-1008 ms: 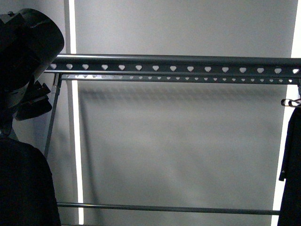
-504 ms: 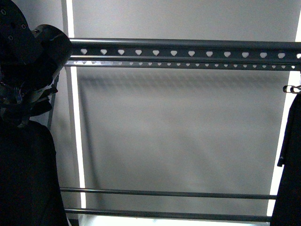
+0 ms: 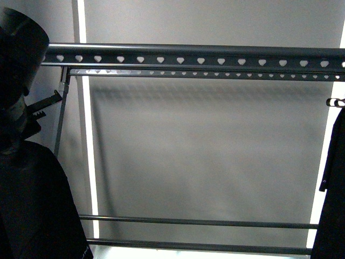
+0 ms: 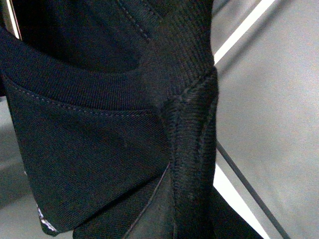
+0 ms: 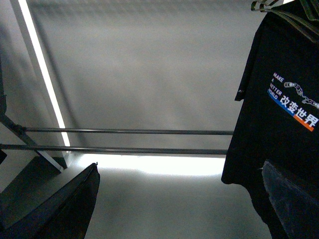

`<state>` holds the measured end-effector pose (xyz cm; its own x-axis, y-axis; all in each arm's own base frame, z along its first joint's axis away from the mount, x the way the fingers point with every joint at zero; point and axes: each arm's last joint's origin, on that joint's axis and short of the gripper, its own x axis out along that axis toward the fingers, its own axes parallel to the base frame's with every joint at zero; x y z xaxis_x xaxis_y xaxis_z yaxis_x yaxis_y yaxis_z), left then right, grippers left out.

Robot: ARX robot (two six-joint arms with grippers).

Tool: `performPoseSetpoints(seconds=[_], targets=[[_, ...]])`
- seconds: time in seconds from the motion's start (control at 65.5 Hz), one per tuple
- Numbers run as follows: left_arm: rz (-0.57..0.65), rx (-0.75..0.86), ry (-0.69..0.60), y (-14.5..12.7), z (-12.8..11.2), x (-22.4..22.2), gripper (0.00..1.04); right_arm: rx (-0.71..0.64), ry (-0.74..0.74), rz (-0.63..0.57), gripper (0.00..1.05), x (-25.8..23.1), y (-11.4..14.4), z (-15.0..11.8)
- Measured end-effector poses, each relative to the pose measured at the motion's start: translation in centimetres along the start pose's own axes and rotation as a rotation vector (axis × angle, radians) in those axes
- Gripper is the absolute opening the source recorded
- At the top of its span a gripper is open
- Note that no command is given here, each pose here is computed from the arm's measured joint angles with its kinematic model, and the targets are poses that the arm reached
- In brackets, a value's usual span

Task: Hang clothes on hanger

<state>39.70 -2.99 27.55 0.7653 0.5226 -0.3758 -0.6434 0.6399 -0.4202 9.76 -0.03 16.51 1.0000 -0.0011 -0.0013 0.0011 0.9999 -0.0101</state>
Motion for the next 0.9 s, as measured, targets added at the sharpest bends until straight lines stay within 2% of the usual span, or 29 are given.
performPoseSetpoints(seconds=[0.229,0.382,0.458,0.55,0.565,0.641,0.702,0.794,0.901], targets=[[-0.261,0.200,0.063,2.7,0.2,-5.6,0.04,0.000,0.000,0.000,0.97,0.0,0.0,0.0],[-0.498,0.334,0.115,5.4,0.5,-8.7,0.04,0.000,0.000,-0.001,0.97,0.0,0.0,0.0],[-0.707,0.446,0.132,6.7,1.2,-10.1,0.04,0.000,0.000,0.000,0.97,0.0,0.0,0.0],[-1.046,0.622,0.161,7.2,2.6,-11.0,0.04,0.000,0.000,0.000,0.97,0.0,0.0,0.0],[-1.134,0.659,0.150,7.3,3.0,-10.9,0.04,0.000,0.000,0.000,0.97,0.0,0.0,0.0],[-1.391,0.837,0.062,6.7,4.6,-9.5,0.04,0.000,0.000,-0.001,0.97,0.0,0.0,0.0],[-1.509,1.001,-0.165,5.4,5.9,-7.6,0.04,0.000,0.000,0.000,0.97,0.0,0.0,0.0],[-1.507,1.172,-0.453,2.5,7.1,-5.4,0.04,0.000,0.000,0.000,0.97,0.0,0.0,0.0],[-1.471,1.256,-0.580,0.2,7.3,-4.7,0.04,0.000,0.000,0.000,0.97,0.0,0.0,0.0]])
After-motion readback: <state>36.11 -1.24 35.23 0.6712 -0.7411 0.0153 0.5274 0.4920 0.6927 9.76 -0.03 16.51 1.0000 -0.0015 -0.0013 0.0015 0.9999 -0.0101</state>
